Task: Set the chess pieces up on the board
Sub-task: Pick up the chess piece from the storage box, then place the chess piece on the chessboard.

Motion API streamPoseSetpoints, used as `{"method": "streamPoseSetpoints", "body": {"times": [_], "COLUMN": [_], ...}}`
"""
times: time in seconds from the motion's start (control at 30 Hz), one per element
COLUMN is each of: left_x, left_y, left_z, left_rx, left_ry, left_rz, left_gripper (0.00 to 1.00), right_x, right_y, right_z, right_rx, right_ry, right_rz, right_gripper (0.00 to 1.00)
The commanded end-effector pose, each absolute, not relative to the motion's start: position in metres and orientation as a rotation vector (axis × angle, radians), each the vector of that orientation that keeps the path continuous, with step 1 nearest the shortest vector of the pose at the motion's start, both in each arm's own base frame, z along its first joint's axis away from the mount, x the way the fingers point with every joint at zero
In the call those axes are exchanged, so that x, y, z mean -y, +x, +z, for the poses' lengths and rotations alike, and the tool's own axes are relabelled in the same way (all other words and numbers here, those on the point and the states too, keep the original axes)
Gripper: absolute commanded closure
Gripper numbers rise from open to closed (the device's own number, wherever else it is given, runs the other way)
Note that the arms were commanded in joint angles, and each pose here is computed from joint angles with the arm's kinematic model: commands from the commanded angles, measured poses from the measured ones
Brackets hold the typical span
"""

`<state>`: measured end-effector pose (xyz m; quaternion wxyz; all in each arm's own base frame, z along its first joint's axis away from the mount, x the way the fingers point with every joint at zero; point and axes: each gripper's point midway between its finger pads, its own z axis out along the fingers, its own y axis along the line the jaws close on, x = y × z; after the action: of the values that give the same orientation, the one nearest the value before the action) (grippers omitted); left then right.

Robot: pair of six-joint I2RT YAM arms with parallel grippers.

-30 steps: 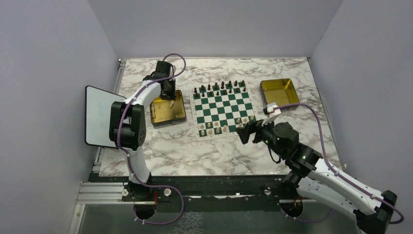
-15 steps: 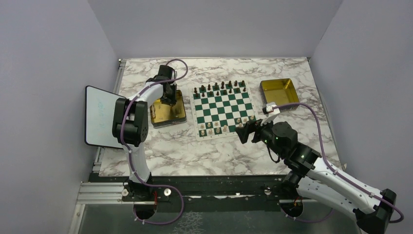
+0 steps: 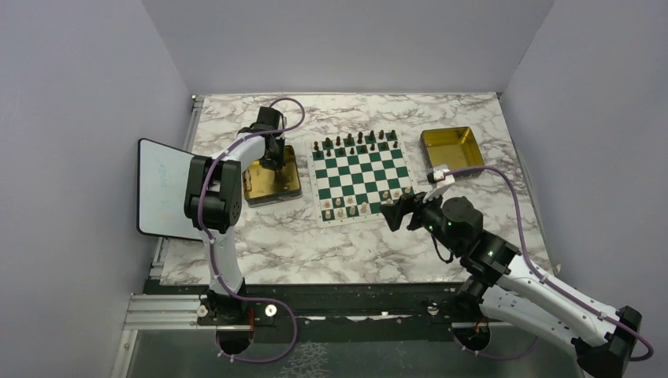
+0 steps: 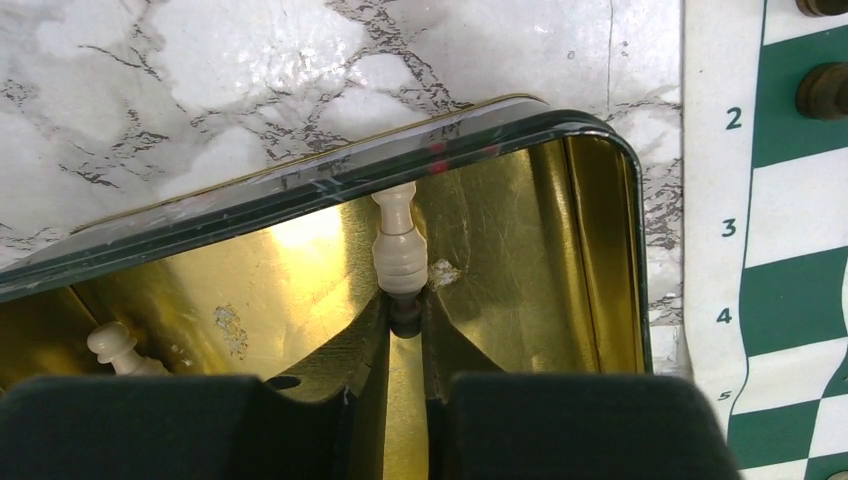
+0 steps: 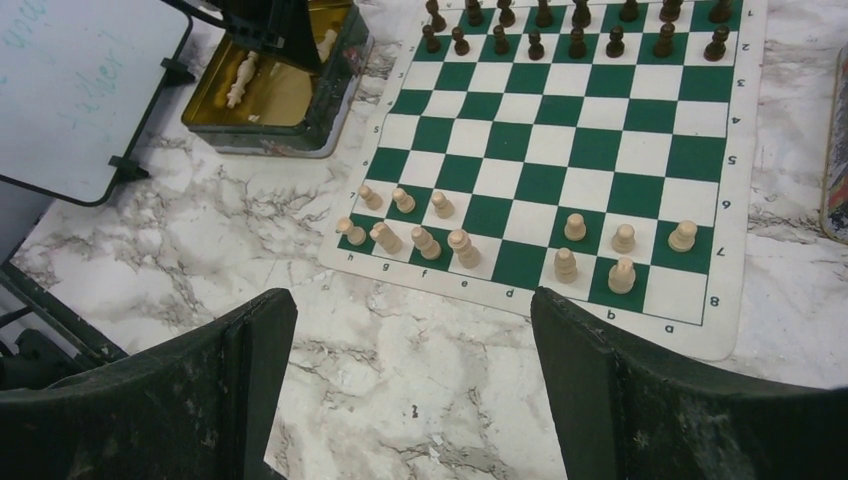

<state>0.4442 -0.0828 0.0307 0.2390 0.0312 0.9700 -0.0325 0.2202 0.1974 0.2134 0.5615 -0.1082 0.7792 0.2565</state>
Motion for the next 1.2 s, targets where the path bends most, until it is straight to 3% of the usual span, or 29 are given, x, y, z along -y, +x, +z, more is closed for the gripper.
{"method": "streamPoseSetpoints", "body": {"times": [0.0, 0.2, 0.6, 0.87, 1.03, 1.17], "left_x": [0.083, 0.088, 0.103, 0.139, 0.171, 0.193], "left_y": [0.442, 0.435, 0.403, 0.374, 0.349, 0.328], "left_z": [0.034, 0.054, 0.115, 0.149, 0.178, 0.195], "left_rx": [-2.661, -2.649, -2.537, -2.418, -2.297, -2.189], "left_ry": [0.092, 0.07, 0.07, 0.167, 0.315, 0.447], "left_rz": [-0.114, -0.163, -0.324, -0.602, -0.751, -0.798], "left_gripper": [0.88, 0.94, 0.96, 0.96, 0.96, 0.96], "right_x": [-0.204, -0.209, -0.248, -0.279, -0.288, -0.283], "right_y": [0.219, 0.222, 0.232, 0.25, 0.265, 0.279], "right_z": [0.223, 0.224, 0.23, 0.234, 0.237, 0.242], "right_rx": [-1.809, -1.801, -1.874, -1.916, -1.956, -1.989], "right_ry": [-0.22, -0.21, -0.296, -0.33, -0.322, -0.302], "right_rz": [0.666, 0.685, 0.749, 0.783, 0.887, 1.023], "right_gripper": [0.09, 0.09, 0.09, 0.11, 0.17, 0.28]}}
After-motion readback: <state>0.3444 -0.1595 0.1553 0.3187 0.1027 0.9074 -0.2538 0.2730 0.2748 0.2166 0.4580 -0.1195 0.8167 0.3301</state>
